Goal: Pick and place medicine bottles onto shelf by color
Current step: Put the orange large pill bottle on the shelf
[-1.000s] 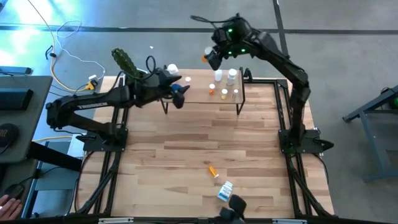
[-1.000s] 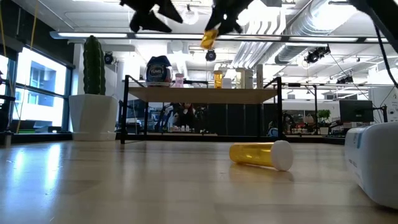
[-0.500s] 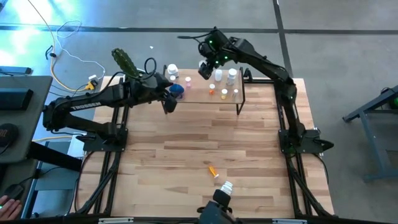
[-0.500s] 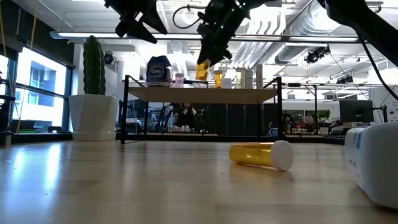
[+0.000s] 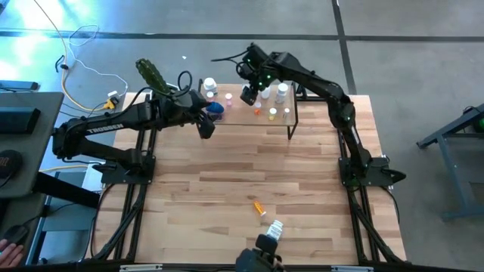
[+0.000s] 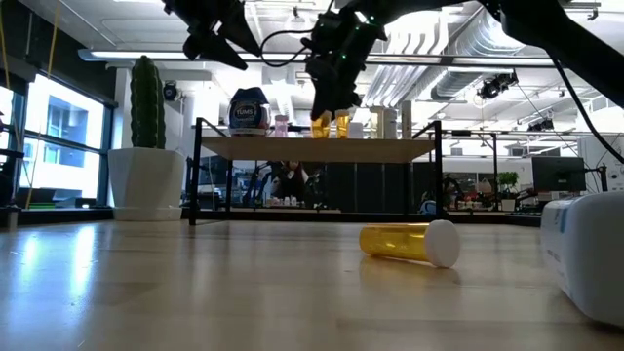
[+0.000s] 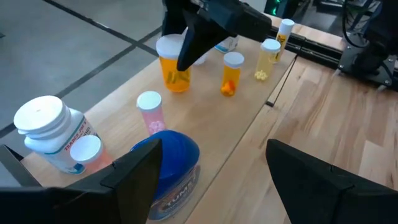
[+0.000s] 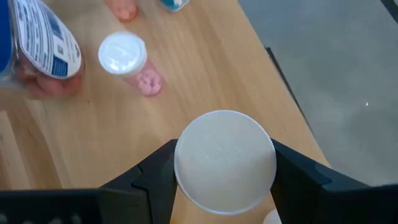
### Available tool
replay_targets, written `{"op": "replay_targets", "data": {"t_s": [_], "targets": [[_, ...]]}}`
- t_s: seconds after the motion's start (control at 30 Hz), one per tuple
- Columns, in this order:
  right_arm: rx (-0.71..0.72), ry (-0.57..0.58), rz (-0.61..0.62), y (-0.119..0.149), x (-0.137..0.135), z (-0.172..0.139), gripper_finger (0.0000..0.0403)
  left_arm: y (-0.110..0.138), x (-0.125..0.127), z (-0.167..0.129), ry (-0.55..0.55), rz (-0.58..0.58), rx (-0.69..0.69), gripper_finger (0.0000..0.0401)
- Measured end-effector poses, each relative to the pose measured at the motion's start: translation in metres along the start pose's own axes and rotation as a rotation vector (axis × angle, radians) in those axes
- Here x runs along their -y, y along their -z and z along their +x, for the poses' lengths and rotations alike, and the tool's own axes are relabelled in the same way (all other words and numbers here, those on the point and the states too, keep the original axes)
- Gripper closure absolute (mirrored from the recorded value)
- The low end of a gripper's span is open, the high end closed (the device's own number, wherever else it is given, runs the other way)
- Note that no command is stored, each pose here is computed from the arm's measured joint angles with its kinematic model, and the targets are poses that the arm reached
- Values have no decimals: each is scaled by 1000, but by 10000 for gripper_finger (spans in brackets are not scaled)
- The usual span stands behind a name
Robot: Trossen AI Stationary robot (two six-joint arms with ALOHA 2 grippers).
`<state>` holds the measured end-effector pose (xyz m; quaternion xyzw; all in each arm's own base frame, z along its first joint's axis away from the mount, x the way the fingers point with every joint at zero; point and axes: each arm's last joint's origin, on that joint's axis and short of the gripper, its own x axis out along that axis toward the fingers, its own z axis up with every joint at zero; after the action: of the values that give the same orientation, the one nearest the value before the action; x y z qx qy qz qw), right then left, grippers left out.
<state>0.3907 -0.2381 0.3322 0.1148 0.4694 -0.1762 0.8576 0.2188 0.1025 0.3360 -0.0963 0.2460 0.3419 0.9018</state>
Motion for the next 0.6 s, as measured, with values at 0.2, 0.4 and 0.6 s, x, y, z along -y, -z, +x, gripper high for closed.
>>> {"op": "replay_targets", "data": {"t_s": [0.2,0.4,0.6], "targets": [[-36,2,-3,3,-2,2,206,0,0,0,0,0,0,123],[-52,1,1,4,-4,8,206,0,0,0,0,0,0,123],[-55,3,2,4,-4,8,204,1,0,0,-2,4,-12,123]]}}
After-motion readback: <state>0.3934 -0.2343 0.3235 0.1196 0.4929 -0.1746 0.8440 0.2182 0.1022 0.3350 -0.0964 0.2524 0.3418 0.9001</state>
